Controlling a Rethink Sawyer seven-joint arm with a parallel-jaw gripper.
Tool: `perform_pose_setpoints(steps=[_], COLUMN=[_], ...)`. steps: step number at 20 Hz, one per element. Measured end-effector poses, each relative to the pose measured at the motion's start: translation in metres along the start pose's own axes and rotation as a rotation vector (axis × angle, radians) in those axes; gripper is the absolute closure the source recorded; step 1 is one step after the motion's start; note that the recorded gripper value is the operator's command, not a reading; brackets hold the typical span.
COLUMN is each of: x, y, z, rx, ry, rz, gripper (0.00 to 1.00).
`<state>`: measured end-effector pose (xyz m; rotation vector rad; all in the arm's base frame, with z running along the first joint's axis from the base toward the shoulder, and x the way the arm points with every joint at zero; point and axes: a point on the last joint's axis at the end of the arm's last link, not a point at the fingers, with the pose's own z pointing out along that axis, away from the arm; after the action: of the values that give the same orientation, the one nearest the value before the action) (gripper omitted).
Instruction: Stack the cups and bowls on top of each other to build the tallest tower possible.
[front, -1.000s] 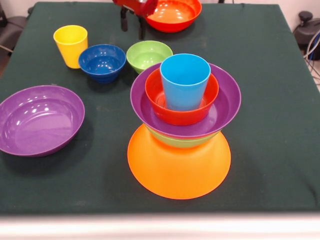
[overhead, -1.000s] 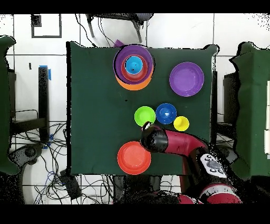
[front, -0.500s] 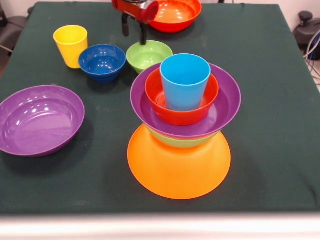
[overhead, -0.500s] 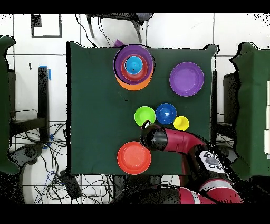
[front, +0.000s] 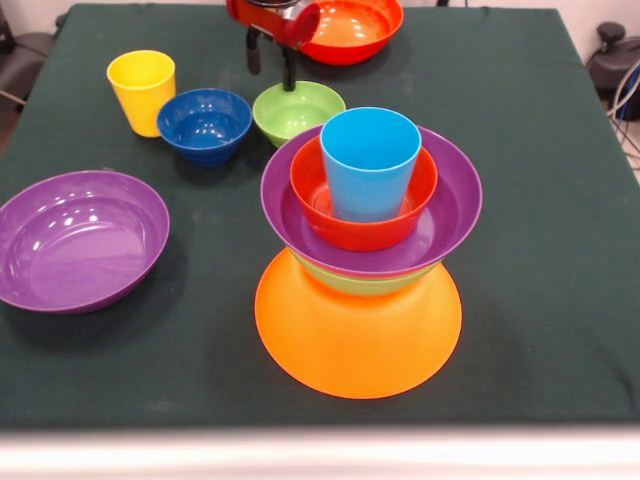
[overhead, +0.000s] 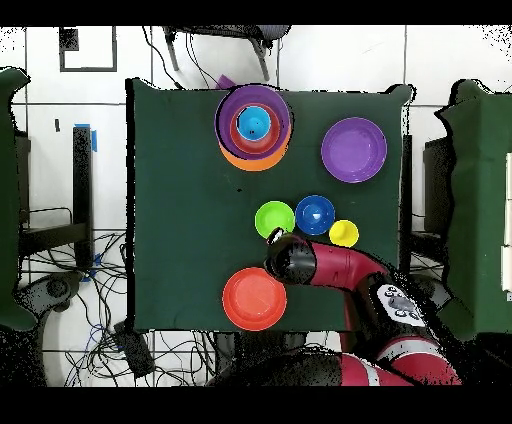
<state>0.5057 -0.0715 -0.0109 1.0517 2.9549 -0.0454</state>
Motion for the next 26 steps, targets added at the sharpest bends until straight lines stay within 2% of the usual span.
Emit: perform_pose_setpoints(steps=[4,14,16,17,26], x=[0.000,0.011,0.010,0.009,0.009], y=[0.001,0.004,0.003,0.003,0.004], z=[0.005,0.045,0.045,0.044,0.041], rx=[-0.003,-0.034,-0.037,-0.035,-0.023], ry=[0.000,-0.007,-0.016,-0.020,-0.033], rz=[0.000,0.001,0.001,-0.001,-0.012], gripper=[0.00,0.00,0.00,1.00,1.00])
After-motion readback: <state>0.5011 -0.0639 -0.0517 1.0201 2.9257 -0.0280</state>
